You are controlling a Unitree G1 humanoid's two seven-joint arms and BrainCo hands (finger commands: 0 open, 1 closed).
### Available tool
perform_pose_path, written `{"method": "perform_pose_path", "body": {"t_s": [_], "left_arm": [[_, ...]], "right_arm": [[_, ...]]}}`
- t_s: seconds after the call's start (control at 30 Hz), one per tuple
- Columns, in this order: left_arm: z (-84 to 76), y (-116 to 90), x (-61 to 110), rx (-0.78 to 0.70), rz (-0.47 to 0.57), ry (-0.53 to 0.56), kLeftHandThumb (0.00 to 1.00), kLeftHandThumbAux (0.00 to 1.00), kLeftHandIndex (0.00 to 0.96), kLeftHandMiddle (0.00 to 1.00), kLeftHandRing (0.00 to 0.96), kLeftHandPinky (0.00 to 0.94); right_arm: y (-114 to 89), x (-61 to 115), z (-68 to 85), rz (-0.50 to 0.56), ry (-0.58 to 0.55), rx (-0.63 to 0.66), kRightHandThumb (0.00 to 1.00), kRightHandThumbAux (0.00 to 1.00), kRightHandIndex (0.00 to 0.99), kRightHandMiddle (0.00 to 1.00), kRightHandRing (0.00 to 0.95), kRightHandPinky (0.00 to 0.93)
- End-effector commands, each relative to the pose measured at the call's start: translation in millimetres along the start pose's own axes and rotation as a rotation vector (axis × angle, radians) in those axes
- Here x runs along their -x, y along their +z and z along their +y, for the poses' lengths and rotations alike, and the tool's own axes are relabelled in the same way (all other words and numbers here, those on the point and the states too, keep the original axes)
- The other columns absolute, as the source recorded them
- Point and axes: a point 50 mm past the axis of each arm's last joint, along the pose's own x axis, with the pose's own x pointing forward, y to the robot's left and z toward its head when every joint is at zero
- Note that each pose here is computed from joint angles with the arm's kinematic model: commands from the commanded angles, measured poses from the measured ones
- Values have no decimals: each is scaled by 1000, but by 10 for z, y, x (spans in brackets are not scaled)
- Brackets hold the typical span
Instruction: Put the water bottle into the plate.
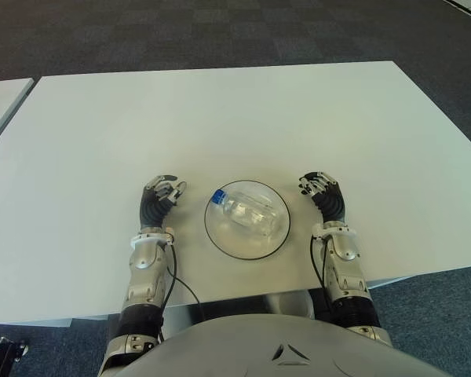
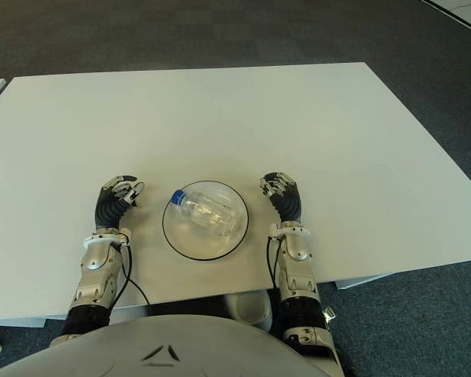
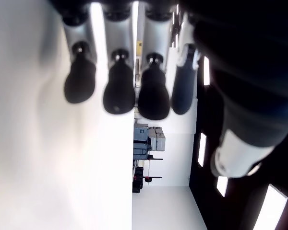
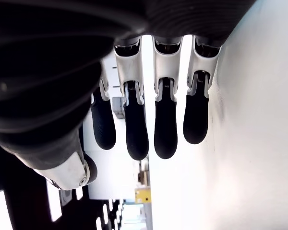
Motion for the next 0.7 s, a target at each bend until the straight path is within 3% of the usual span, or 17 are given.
{"method": "perform_pose_path", "body": {"t_s": [0.03,0.7], "left_arm": [[34,-123,42,-16,74,8,702,721,434,759,753,740],[77,-110,45,-5,69,21,702,721,435,760,755,746]], "right_arm": [[-111,36,20,65,-17,-14,709,733,424,482,484,499],[-65,24,52,78,-4,-34,706,734,423,485,504,519]]}}
